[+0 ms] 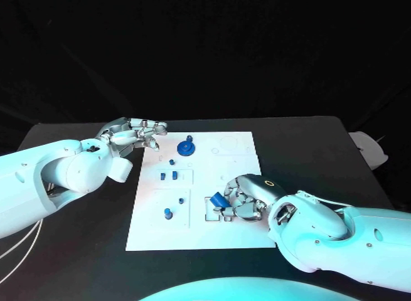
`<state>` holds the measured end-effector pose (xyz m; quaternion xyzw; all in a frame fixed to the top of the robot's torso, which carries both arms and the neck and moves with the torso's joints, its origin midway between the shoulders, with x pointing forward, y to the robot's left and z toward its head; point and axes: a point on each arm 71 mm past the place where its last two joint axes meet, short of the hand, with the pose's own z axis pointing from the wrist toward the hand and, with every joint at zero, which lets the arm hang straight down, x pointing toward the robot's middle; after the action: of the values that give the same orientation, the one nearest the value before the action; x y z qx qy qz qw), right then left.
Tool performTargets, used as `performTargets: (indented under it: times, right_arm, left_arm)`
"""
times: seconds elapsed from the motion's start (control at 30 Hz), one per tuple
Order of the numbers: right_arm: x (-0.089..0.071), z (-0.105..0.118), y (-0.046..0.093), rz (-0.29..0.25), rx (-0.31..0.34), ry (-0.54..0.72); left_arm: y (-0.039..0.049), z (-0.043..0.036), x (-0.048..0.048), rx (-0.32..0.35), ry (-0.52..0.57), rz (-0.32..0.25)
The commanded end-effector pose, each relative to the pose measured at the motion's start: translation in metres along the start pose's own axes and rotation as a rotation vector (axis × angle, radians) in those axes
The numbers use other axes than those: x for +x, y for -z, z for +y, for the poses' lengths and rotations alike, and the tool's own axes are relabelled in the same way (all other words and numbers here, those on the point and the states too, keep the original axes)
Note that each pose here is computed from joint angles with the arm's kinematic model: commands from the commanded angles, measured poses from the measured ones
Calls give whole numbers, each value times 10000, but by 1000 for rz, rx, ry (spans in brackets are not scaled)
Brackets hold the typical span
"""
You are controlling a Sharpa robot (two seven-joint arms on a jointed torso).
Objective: Assemble the parts on the task board
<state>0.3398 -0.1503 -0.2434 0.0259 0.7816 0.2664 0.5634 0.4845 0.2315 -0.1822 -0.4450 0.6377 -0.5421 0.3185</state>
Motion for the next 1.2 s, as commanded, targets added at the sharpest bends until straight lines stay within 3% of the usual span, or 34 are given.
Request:
performTargets:
  times: [0.03, 1.2]
  right_arm:
    - [65, 7, -29, 70, 24, -2]
    - [134, 41, -158, 109, 32, 29]
  left_arm:
    - [-7, -8, 50, 7, -6, 30]
    - [-3, -7, 66, 2, -9, 38]
